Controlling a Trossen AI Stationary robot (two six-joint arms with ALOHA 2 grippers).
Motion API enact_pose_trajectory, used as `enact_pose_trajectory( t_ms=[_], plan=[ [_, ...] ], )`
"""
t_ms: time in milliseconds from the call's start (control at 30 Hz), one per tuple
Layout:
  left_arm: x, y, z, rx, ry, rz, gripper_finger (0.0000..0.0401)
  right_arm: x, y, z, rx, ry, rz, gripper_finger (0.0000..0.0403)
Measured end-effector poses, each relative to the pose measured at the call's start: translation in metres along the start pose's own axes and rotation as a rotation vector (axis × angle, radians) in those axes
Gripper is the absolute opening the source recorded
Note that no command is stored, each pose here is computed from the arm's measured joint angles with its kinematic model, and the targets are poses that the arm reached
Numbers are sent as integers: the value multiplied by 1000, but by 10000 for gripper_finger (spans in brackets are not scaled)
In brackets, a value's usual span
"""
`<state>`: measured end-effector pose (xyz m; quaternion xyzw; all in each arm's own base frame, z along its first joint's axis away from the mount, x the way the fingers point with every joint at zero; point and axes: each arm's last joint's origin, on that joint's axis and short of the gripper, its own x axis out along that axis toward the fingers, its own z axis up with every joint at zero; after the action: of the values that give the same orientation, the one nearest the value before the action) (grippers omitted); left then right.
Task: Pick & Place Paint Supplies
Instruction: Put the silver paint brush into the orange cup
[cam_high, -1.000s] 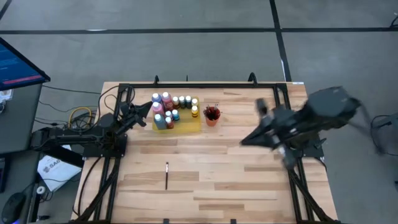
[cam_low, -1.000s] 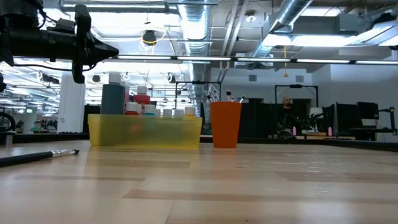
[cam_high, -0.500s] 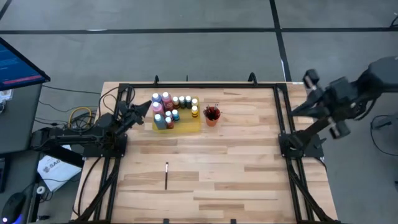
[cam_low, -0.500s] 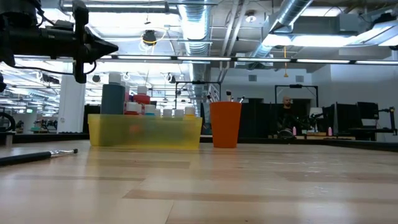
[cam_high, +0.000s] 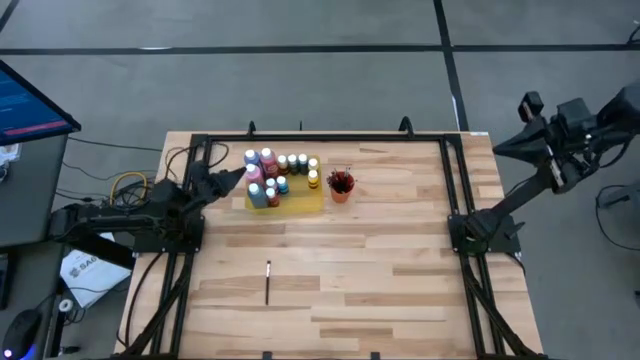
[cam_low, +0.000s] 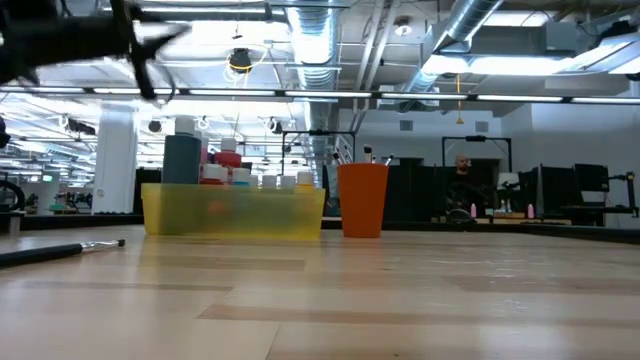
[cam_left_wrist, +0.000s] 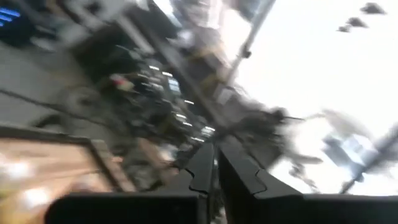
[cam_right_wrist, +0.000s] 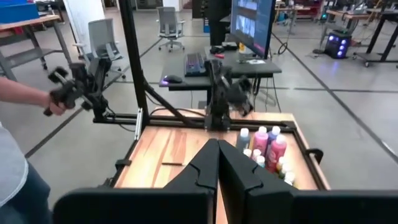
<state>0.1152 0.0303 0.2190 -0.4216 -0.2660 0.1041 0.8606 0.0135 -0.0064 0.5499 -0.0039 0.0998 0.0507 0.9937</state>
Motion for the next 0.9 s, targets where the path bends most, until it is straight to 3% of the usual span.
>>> enact_pose_trajectory(
  t_ms=[67,200,300,367,533,667,800,900],
  plan=[
    [7,-16,6,1,26,-76,26,-3,-2,-10,16,1,0,3],
    [31,-48,15,110,74,-145,74,-4,-5,-27,83,-45,5,2],
    [54,-68,10,204,235,-182,112,2,-3,-39,113,-81,11,2],
    [70,-78,-1,216,382,-141,128,5,-3,-48,141,-107,15,2],
    [93,-84,-30,195,747,173,127,16,1,-66,234,-147,25,2],
    [90,-74,-55,207,984,444,104,27,5,-76,307,-154,30,2],
    [79,-56,-77,220,1107,668,86,40,10,-87,312,-104,20,1],
    [71,-38,-90,220,1113,903,78,46,13,-92,274,-81,13,1]
  ],
)
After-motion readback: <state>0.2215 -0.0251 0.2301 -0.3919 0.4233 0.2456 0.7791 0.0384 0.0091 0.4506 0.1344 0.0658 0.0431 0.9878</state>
